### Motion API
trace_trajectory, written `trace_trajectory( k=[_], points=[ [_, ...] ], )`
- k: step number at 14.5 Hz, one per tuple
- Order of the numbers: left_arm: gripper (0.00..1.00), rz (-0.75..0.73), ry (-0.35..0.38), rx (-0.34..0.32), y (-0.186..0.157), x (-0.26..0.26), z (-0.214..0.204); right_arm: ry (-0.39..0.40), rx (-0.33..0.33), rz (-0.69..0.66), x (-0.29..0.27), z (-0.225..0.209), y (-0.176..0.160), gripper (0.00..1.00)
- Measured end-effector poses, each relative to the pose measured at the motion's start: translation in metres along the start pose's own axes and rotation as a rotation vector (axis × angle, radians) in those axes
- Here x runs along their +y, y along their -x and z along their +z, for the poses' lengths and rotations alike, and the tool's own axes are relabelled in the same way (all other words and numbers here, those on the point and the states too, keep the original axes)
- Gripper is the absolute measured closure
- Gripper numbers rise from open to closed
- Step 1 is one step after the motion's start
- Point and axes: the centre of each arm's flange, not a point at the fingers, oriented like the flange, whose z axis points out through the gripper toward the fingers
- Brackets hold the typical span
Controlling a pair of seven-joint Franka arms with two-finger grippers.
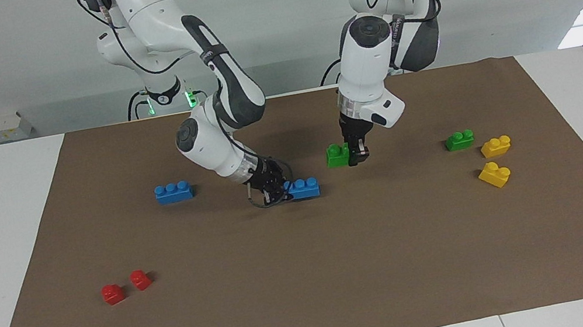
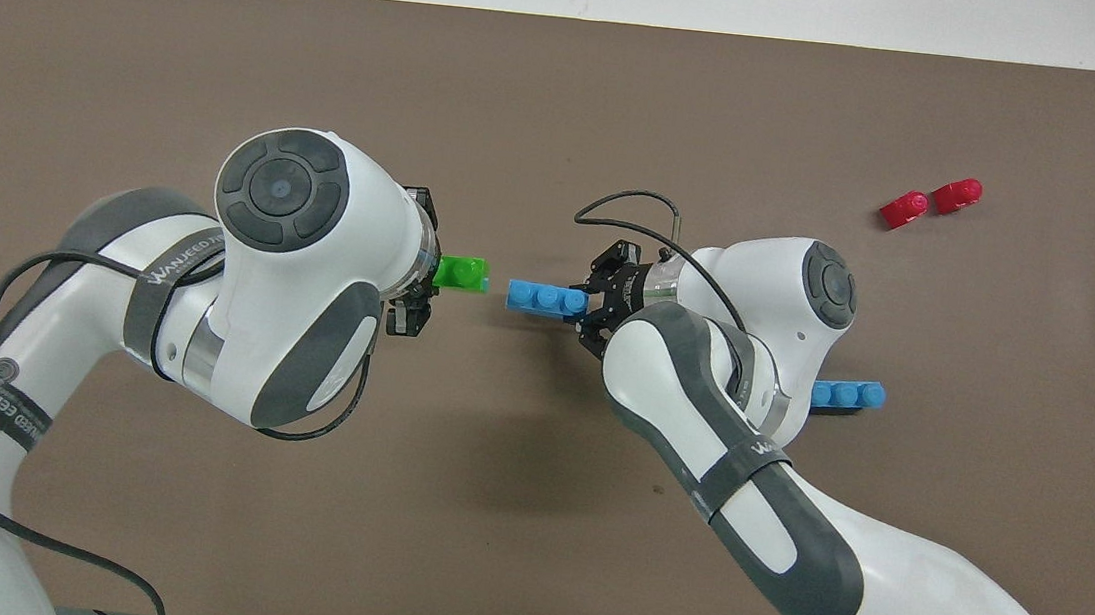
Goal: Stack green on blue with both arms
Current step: 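Press the green brick onto the blue brick held by the right gripper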
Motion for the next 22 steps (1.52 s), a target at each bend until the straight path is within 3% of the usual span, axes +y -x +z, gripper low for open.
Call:
trace_trajectory(
  k=[4,13,22],
  points=[
    [0.66,0.001,0.003,-0.006,0.02,-0.009,0.003,-0.015,0.021,0.027,0.016,0.015,0.004,0.66],
    [0.66,0.008,0.008,0.003,0.02,-0.009,0.004,-0.05,0.046,0.024,0.025,0.025,-0.003,0.66],
    [0.66,0.037,0.026,0.013,0.029,-0.012,0.023,-0.064,0.053,-0.081,0.03,0.025,0.0,0.66]
  ],
)
